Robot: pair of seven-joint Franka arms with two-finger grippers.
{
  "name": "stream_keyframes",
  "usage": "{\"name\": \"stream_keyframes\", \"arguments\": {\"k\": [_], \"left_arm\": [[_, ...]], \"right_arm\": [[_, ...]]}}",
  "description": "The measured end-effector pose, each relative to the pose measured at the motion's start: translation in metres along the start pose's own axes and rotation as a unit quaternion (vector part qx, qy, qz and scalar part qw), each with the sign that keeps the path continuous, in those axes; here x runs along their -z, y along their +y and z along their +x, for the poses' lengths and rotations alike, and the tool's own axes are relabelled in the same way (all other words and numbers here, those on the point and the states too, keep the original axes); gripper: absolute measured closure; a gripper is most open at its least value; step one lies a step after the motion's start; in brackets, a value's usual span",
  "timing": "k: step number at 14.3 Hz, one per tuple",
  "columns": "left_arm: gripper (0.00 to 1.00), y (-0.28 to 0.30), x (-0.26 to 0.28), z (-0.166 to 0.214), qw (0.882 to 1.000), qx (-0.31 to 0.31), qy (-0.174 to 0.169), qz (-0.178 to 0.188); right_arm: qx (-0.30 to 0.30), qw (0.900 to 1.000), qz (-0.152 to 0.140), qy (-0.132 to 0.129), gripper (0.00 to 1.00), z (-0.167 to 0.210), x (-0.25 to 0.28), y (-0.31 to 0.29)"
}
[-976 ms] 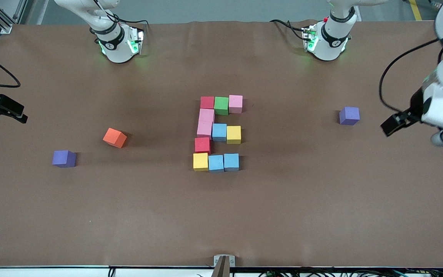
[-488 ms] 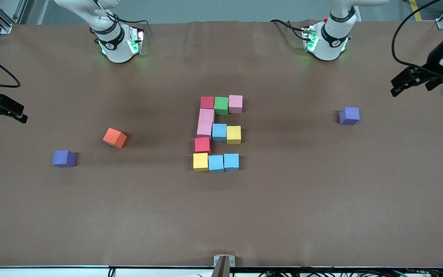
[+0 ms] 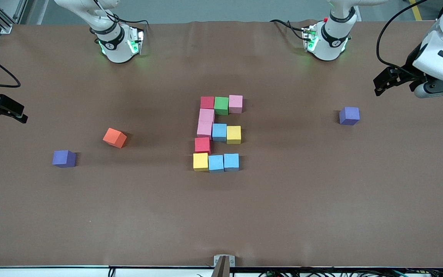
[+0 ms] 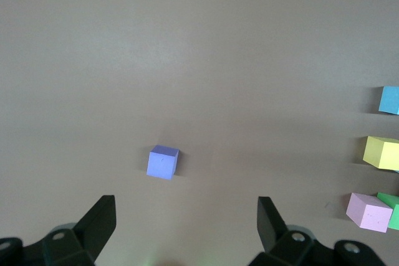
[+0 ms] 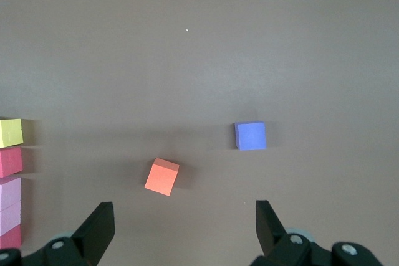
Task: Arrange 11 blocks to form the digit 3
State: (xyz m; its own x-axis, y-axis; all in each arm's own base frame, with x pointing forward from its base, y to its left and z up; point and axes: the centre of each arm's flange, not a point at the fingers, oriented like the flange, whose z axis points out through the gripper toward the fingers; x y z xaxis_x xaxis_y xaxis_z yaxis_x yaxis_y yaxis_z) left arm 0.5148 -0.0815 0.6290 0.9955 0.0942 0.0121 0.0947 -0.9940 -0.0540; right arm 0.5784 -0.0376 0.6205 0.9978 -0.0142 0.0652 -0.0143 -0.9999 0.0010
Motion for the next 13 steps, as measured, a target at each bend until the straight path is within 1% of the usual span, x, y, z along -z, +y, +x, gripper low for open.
{"name": "stream_keyframes", "arguments": {"k": [3, 5, 8, 13], "left_arm": [[0.0, 0.001, 0.006, -0.004, 1.0, -0.002, -0.002, -0.001], [0.0, 0.001, 0.013, -0.009, 1.0, -0.006, -0.006, -0.011], [0.0, -0.005, 0.022, -0.013, 1.0, -0.02, -0.017, -0.012], [0.0, -0.023, 0.026, -0.008, 0.999, -0.023, -0.019, -0.014]], "right_arm": [[0.0, 1.0, 0.0, 0.0, 0.0, 0.0, 0.0, 0.0], [0.0, 1.0, 0.0, 0.0, 0.0, 0.0, 0.0, 0.0], [0.001, 1.0, 0.0, 0.0, 0.0, 0.0, 0.0, -0.001], [0.002, 1.0, 0.0, 0.0, 0.0, 0.0, 0.0, -0.002]]}}
